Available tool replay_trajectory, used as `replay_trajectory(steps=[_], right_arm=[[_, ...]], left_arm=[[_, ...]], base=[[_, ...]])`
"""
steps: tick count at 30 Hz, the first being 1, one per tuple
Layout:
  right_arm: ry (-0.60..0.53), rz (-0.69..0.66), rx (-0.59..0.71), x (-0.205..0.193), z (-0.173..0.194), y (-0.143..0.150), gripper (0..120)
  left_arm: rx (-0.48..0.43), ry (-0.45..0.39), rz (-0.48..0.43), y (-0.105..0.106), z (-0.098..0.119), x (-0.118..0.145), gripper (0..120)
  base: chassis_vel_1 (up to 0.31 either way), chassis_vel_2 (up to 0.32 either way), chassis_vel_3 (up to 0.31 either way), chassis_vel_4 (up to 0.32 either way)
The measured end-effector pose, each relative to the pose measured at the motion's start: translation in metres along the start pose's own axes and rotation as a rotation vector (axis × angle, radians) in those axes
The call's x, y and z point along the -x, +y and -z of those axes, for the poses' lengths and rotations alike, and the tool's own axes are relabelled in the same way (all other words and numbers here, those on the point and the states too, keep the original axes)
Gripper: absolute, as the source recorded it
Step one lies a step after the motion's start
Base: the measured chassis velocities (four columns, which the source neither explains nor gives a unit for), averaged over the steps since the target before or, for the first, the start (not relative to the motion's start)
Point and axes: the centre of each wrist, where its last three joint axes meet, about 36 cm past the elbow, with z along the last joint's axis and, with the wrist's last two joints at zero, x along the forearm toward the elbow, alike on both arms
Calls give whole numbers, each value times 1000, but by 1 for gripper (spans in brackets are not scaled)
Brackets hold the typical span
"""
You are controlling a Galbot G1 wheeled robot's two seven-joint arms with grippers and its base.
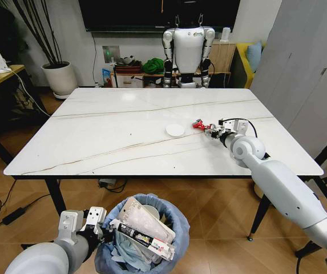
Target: Pick up the trash bin and place the trash from the table into it.
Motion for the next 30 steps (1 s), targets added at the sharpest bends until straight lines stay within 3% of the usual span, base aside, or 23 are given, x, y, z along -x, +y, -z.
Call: replay_trajectory(steps=[8, 17, 27, 30], right_arm=[[-8, -5, -6, -3, 0, -3, 34], [-20, -15, -6, -13, 0, -10, 1], [-63, -37, 2, -21, 7, -20, 0], [-75, -42, 5, -23, 12, -22, 8]], left_arm=[[0, 0, 1, 0, 0, 0, 0], [-2, -1, 1, 0, 0, 0, 0], [-1, -4, 1, 0, 0, 0, 0], [-1, -3, 2, 0, 0, 0, 0]], base=[[0, 0, 0, 0], [0, 0, 0, 0], [0, 0, 0, 0], [0, 0, 0, 0]])
